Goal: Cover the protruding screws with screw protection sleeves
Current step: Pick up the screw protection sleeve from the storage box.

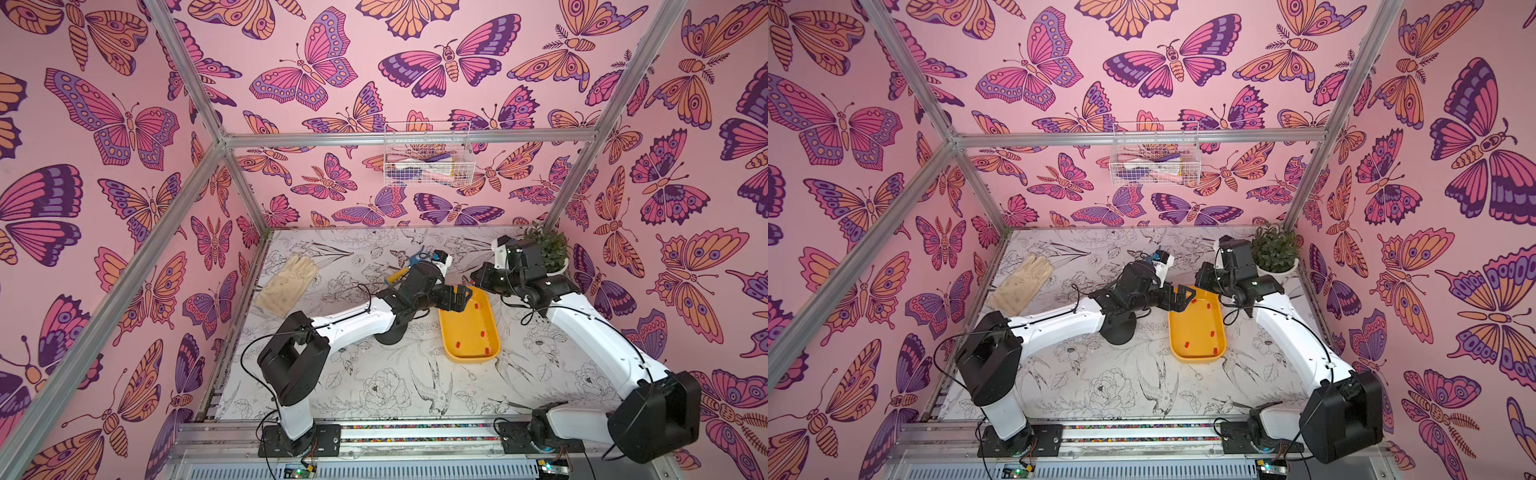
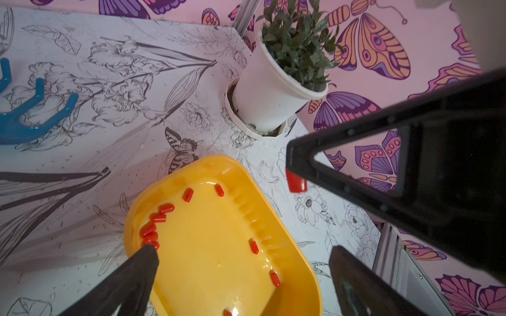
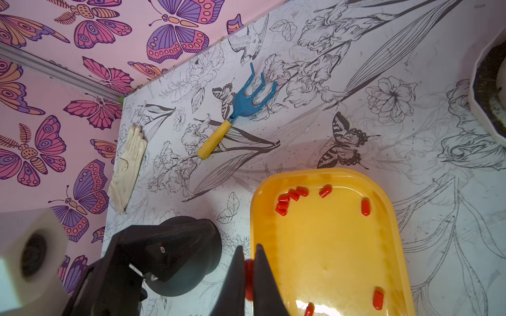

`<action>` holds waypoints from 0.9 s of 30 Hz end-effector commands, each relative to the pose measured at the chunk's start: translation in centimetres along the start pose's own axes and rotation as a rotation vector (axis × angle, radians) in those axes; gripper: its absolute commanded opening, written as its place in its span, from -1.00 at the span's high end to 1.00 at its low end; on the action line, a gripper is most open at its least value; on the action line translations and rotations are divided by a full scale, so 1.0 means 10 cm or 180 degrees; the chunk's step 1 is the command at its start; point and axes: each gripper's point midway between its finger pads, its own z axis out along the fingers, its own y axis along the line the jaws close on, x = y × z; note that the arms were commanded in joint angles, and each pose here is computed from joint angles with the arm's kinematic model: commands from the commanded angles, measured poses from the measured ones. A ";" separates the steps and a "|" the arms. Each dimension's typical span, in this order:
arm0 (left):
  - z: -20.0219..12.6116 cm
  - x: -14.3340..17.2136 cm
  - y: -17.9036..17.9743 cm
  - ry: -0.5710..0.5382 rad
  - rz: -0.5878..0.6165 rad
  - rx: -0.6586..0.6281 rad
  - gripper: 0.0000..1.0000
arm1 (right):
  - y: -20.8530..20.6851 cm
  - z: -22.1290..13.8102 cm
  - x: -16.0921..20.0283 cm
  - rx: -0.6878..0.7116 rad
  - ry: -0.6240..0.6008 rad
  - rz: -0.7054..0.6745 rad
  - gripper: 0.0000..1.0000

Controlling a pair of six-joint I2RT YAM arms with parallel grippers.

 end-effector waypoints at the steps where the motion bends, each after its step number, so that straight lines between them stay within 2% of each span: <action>1: 0.06 -0.14 -0.04 -0.0102 -0.0039 0.0120 -1.00 | 0.08 -0.09 -0.08 -0.0127 -0.0093 0.0014 0.81; 27: 0.15 -0.28 0.00 -0.0177 -0.0116 0.0201 -1.00 | 0.15 -0.11 -0.01 -0.0300 -0.0023 -0.0009 0.80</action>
